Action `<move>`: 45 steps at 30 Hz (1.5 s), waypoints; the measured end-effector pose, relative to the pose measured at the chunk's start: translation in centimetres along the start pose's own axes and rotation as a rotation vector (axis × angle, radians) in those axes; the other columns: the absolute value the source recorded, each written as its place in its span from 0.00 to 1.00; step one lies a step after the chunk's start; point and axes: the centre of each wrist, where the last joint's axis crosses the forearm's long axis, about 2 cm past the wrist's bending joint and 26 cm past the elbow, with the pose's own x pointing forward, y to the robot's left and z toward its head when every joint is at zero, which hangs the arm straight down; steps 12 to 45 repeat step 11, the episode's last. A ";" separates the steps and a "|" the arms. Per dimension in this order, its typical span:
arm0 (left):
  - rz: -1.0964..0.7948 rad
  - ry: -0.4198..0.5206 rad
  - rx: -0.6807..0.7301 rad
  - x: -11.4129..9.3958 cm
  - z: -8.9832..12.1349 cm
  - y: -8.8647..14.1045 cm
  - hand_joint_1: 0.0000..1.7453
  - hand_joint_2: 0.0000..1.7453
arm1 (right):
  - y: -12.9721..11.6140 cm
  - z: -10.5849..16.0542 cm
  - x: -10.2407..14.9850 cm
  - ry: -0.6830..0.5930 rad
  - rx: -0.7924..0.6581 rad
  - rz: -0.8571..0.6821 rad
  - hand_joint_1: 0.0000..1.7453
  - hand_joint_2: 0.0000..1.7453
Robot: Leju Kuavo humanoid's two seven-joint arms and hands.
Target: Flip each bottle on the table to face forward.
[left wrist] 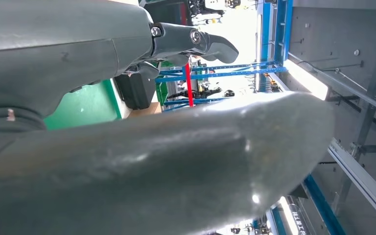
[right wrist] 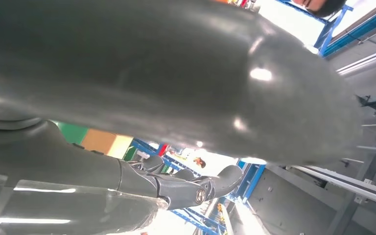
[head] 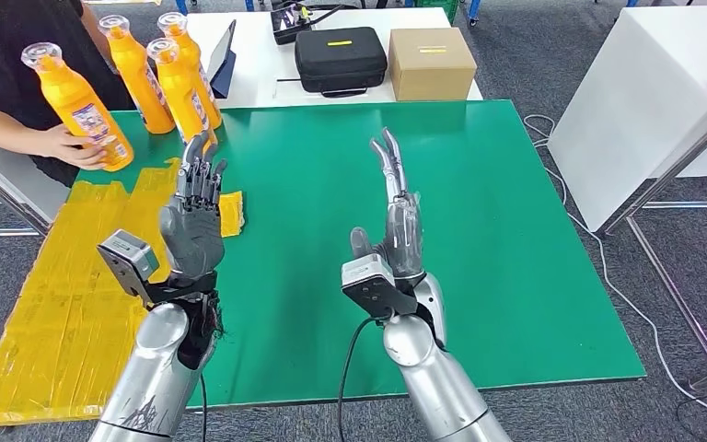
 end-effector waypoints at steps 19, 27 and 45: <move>0.001 0.001 0.000 0.0 0.0 0.0 0.00 0.00 | 0.1 -0.1 0.1 -0.001 -0.003 -0.004 0.00 0.00; 0.001 0.001 0.000 0.0 0.0 0.0 0.00 0.00 | 0.1 -0.1 0.1 -0.001 -0.003 -0.004 0.00 0.00; 0.001 0.001 0.000 0.0 0.0 0.0 0.00 0.00 | 0.1 -0.1 0.1 -0.001 -0.003 -0.004 0.00 0.00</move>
